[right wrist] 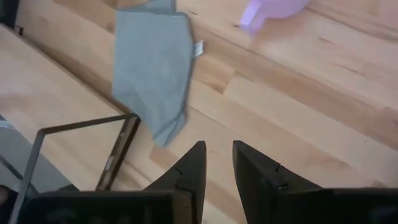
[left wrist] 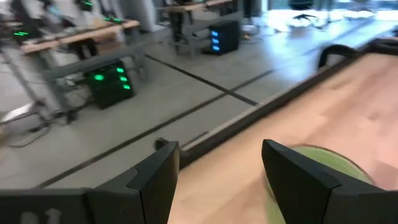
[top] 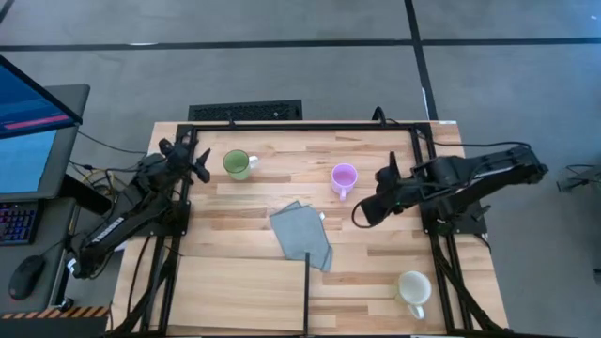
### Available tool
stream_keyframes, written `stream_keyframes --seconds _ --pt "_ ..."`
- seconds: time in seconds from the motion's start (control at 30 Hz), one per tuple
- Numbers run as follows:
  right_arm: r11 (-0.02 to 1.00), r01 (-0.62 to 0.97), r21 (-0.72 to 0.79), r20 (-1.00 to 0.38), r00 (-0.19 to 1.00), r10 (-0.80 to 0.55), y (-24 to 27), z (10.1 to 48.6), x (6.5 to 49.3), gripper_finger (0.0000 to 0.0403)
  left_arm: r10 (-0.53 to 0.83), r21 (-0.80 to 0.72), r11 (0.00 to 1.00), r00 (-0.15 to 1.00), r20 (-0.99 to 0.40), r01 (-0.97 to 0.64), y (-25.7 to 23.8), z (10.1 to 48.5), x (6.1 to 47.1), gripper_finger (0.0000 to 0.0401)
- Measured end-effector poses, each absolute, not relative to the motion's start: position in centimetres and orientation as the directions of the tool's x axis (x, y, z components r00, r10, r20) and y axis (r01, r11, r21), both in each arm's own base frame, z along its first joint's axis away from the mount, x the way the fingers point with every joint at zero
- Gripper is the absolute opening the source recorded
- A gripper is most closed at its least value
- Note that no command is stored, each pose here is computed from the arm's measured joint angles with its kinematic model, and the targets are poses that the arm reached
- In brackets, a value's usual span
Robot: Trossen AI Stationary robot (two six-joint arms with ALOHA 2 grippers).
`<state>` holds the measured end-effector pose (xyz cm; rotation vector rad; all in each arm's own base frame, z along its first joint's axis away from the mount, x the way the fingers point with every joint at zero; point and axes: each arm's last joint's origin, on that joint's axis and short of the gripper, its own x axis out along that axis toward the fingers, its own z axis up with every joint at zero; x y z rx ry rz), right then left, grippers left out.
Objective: Stack small to large cups/mugs on shelf
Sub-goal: Put the pink mug on the shelf
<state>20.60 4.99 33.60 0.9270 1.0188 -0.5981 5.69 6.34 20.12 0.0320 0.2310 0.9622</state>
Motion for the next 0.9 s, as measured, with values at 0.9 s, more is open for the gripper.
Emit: stream_keyframes --seconds 0.9 --pt "0.527 0.802 0.283 -0.927 0.369 -0.064 3.8 33.1 22.0 0.0101 0.755 -0.005 0.633 0.618 -0.220 -0.774 6.1 19.8 5.9 0.0222"
